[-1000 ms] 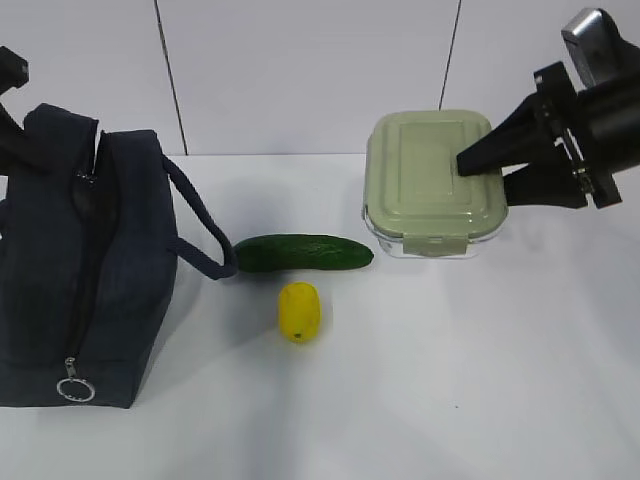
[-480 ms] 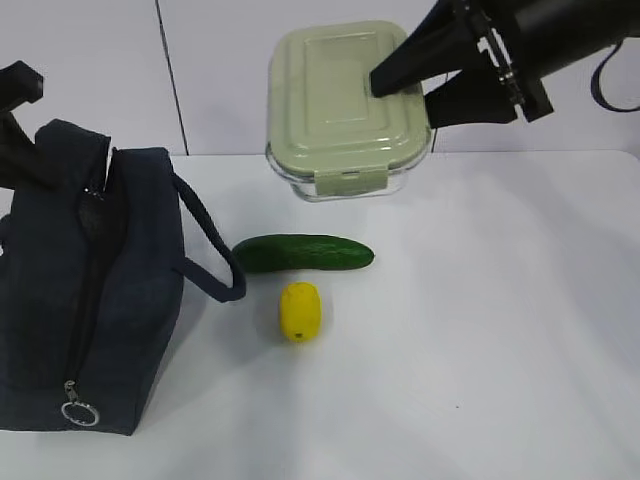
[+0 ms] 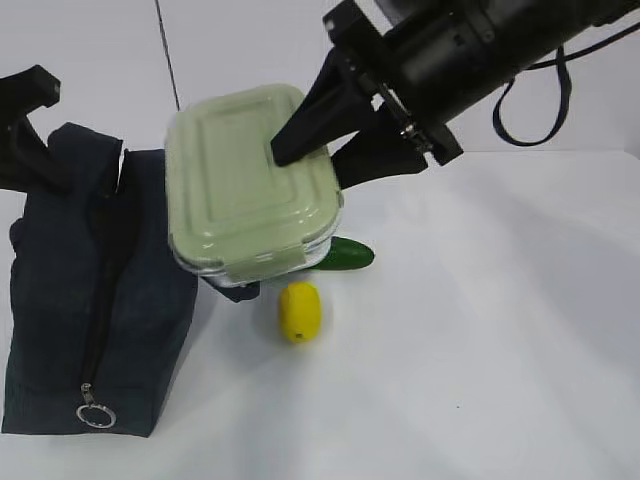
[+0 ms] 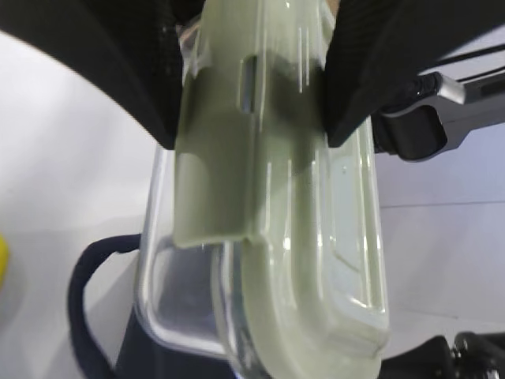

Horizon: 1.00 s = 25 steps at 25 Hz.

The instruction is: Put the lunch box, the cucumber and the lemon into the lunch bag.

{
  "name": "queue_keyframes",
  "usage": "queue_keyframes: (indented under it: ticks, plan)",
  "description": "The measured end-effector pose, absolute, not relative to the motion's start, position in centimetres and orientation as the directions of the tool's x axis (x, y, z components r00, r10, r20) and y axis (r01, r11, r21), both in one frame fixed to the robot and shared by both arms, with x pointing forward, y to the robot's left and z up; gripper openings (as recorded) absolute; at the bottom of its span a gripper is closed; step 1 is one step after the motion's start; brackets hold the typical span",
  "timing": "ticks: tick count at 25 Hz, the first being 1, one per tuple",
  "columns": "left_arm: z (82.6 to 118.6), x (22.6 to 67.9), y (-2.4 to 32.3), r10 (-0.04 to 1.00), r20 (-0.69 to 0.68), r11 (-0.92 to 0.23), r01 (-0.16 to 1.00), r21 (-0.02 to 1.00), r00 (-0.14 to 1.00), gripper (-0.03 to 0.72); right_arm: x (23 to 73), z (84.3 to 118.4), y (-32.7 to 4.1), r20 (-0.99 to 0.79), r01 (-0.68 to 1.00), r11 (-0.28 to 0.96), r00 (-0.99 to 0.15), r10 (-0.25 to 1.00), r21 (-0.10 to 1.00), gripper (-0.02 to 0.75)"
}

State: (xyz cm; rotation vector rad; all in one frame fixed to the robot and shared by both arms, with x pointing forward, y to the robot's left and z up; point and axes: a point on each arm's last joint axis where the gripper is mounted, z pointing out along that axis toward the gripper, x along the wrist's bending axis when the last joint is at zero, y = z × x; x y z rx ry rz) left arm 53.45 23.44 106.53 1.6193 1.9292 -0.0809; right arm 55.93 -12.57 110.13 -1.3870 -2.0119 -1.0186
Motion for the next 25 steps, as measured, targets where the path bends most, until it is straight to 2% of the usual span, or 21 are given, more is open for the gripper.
queue_keyframes:
  ticks: [9,19,25]
  plan:
    - [106.4,53.4,23.6,0.883,-0.463,0.249,0.911,0.330,-0.074,-0.006,56.9,110.2,-8.4,0.741,0.915,0.244,-0.404,0.537,0.322,0.408]
    - [106.4,53.4,23.6,0.882,-0.465,0.252,0.910,0.328,-0.076,-0.006,60.3,107.9,-5.4,0.744,0.922,0.220,-0.386,0.545,0.317,0.408]
    - [106.7,53.5,23.5,0.876,-0.476,0.259,0.907,0.332,-0.076,-0.006,62.1,105.6,-4.7,0.686,0.927,0.230,-0.373,0.625,0.295,0.408]
